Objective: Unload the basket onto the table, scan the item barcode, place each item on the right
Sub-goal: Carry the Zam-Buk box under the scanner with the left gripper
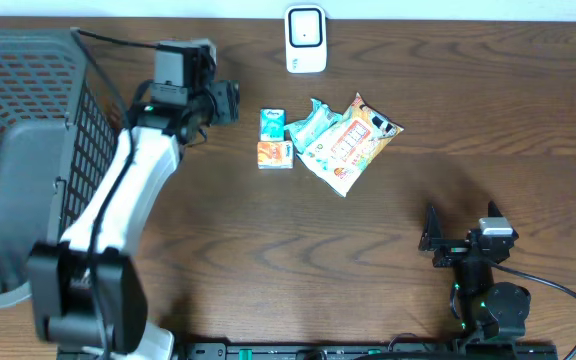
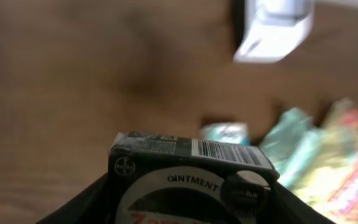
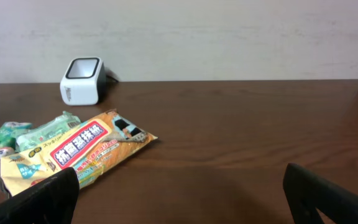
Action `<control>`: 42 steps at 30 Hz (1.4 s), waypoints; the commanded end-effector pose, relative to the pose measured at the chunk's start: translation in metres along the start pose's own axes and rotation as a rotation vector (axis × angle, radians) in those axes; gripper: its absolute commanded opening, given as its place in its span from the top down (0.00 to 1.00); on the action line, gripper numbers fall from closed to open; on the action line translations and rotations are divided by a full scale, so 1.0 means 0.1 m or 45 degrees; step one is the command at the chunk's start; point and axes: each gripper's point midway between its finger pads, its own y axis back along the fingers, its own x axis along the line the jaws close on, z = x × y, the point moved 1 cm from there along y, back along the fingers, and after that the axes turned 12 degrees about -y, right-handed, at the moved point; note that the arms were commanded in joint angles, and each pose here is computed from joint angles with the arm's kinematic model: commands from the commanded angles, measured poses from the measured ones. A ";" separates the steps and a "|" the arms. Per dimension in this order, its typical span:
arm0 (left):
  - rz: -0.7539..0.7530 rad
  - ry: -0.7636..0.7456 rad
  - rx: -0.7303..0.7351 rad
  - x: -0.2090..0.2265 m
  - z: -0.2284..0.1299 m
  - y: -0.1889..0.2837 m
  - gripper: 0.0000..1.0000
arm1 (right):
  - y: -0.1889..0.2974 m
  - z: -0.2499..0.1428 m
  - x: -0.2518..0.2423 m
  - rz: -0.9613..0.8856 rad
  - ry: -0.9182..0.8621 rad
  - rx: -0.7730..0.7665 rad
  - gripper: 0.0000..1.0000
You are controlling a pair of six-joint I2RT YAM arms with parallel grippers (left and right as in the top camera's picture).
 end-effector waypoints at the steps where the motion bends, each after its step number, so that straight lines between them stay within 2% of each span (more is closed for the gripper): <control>1: 0.061 -0.027 0.099 0.10 -0.18 -0.24 0.42 | 0.00 -0.01 0.00 -0.003 0.015 0.001 0.01; 4: 0.058 -0.026 0.170 0.10 -0.34 -0.42 0.41 | 0.00 -0.01 0.00 -0.003 0.015 0.001 0.01; 6: 0.042 -0.030 0.200 0.06 -0.41 -0.50 0.36 | 0.00 -0.01 0.00 -0.003 0.015 0.001 0.01; 12: 0.008 -0.063 0.217 -0.09 -0.46 -0.60 0.36 | 0.00 -0.01 0.00 -0.004 0.015 0.001 0.01; 17: -0.002 -0.078 0.176 -0.16 -0.39 -0.61 0.21 | 0.00 -0.01 0.00 -0.003 0.015 0.001 0.01; 19: -0.002 -0.078 0.170 -0.15 -0.37 -0.61 0.11 | 0.00 -0.01 0.00 -0.004 0.015 0.001 0.01; 23: -0.003 -0.079 0.159 -0.16 -0.34 -0.55 0.08 | 0.00 -0.01 0.00 -0.003 0.015 0.001 0.01; 27: -0.004 -0.081 0.119 -0.18 -0.23 -0.31 0.07 | 0.00 -0.01 0.00 -0.004 0.015 0.001 0.01; 33: -0.009 -0.087 0.024 -0.24 -0.04 0.33 0.07 | 0.00 -0.01 0.00 -0.004 0.015 0.001 0.01; 38: -0.007 -0.085 0.056 -0.26 -0.17 0.87 0.06 | 0.00 -0.01 0.00 -0.003 0.015 0.001 0.01; 39: -0.007 -0.084 0.072 -0.26 -0.22 0.95 0.01 | 0.00 -0.01 0.00 -0.004 0.015 0.001 0.01; 42: -0.004 -0.080 0.133 -0.26 -0.39 1.16 0.02 | 0.00 -0.01 0.00 -0.003 0.015 0.001 0.01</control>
